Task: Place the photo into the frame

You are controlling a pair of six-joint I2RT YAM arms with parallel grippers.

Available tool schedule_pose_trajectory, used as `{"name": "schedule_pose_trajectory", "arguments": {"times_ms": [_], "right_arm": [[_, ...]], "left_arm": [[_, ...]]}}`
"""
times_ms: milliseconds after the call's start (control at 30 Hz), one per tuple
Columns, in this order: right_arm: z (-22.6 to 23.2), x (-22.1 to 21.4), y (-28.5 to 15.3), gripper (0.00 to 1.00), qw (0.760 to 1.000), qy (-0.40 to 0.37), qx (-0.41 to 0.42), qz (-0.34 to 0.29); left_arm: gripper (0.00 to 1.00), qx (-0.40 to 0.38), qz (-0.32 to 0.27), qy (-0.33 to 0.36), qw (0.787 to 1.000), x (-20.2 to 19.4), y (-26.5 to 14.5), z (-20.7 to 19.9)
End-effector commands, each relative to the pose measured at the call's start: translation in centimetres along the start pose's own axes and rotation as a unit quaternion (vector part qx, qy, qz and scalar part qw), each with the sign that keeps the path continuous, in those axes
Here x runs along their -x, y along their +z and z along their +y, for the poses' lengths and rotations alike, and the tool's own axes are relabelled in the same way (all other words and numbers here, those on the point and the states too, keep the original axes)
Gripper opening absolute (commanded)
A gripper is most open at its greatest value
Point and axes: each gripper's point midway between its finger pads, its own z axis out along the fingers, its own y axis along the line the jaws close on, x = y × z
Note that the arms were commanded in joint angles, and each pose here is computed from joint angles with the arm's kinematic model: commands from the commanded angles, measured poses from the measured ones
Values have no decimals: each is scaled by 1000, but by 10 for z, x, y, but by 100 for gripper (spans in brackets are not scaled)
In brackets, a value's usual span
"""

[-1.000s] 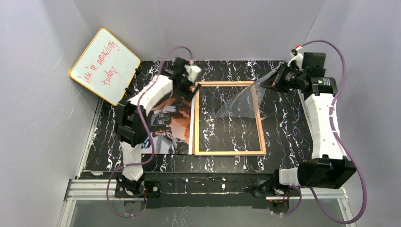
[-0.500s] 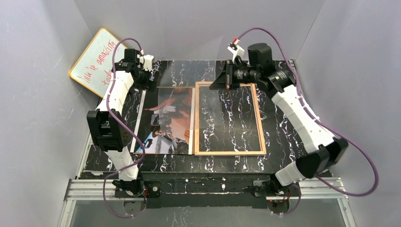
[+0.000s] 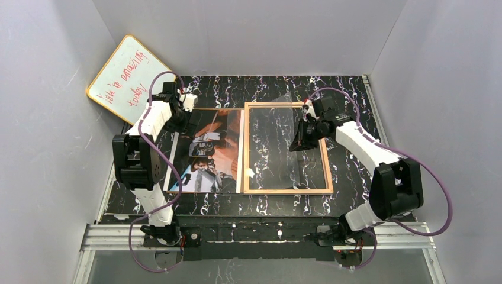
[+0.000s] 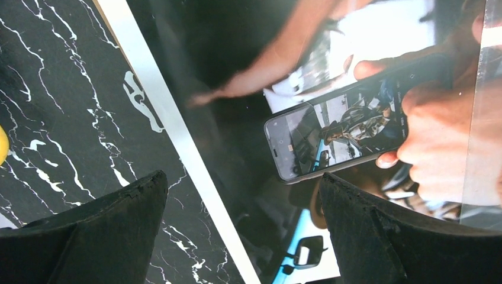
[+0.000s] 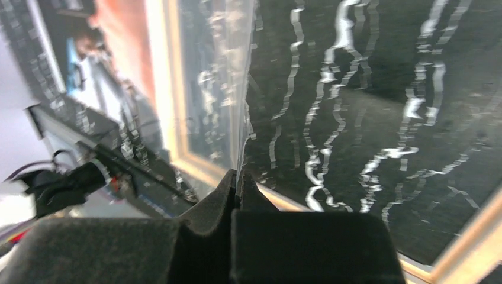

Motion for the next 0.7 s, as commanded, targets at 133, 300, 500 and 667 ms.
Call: {"name": "schedule_pose_trajectory", "arguments": {"times_ms": [133,300,500,667], "right_arm": [[-48,29,-3,1,989,-54,-135,-16],[-69,31,-1,1,981,-47,-190,6],[-86,31,-6,1,972,-40,-230,0],[-88,34,-11,1,972,-39,-232,-9]], "left_arm": [[98,-3,-8,21,1000,-3,-9,-6],[98,-7,-5,25,1000,-5,-9,-9],[98,-10,-5,31,999,-5,-8,-14],[98,-10,-2,44,999,-2,-6,-25]]}}
